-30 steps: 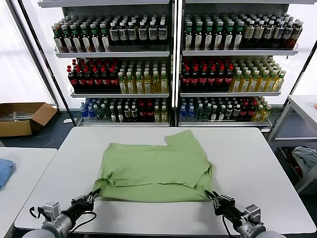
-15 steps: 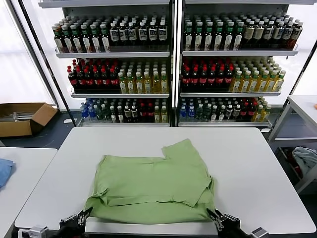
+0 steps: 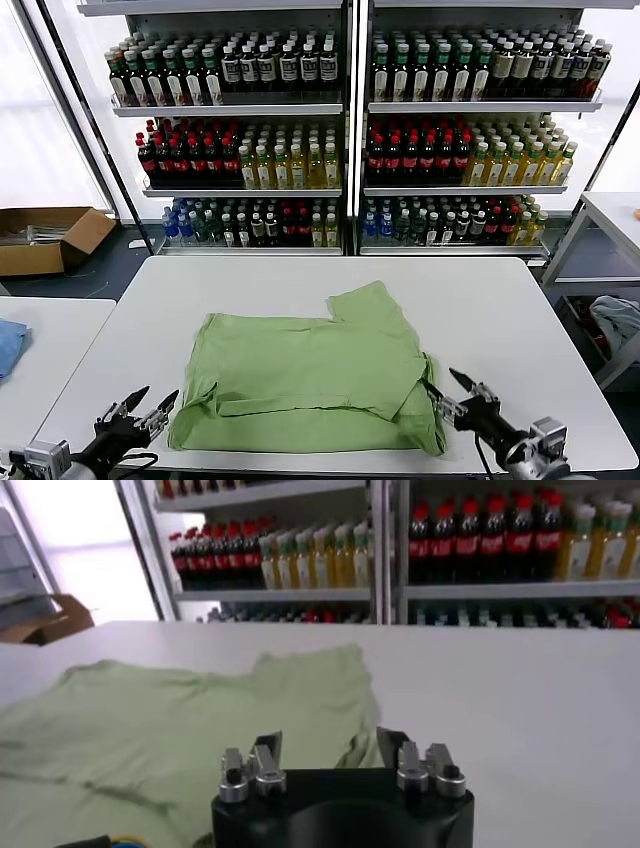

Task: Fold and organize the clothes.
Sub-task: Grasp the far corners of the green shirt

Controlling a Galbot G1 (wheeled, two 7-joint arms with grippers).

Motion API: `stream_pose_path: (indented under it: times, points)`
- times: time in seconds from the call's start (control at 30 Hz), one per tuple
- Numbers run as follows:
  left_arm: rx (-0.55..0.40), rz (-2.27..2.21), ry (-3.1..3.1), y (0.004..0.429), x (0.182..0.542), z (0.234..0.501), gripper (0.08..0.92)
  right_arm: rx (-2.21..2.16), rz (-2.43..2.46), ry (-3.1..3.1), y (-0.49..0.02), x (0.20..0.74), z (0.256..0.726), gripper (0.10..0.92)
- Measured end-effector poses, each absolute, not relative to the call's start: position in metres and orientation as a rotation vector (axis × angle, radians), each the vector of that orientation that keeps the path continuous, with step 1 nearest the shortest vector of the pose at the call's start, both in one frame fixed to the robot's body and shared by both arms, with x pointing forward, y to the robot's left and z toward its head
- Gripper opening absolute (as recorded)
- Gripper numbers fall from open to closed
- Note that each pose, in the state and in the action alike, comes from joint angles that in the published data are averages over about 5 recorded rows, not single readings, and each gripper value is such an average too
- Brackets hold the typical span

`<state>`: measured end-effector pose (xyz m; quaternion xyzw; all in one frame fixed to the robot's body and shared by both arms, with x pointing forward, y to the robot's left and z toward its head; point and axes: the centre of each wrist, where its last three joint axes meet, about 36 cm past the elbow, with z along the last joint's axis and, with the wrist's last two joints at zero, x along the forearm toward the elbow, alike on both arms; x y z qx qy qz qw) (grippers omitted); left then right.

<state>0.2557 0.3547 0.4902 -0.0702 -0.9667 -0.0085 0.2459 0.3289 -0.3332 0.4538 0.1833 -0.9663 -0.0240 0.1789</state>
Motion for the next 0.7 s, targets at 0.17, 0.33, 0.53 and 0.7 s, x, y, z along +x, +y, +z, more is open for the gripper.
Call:
stream_pose_path:
  times: [0.17,0.33,0.53,0.7]
  points:
    - [-0.231,-0.01,-2.662,0.369,0.282,0.488,0.769,0.538,-0.084,-2.731,-0.34,0.376,0.458,0.821]
    - [-0.286,0.006,-2.668,0.383,0.315,0.481,0.82,0.585,-0.082,-2.714,-0.339,0.426,0.455,0.823]
    - [-0.347,0.004,-2.663,0.395,0.359,0.472,0.823,0.628,-0.062,-2.674,-0.327,0.481,0.448,0.823]
    - [-0.376,0.017,-2.648,0.401,0.395,0.458,0.823,0.637,-0.036,-2.64,-0.313,0.52,0.441,0.823]
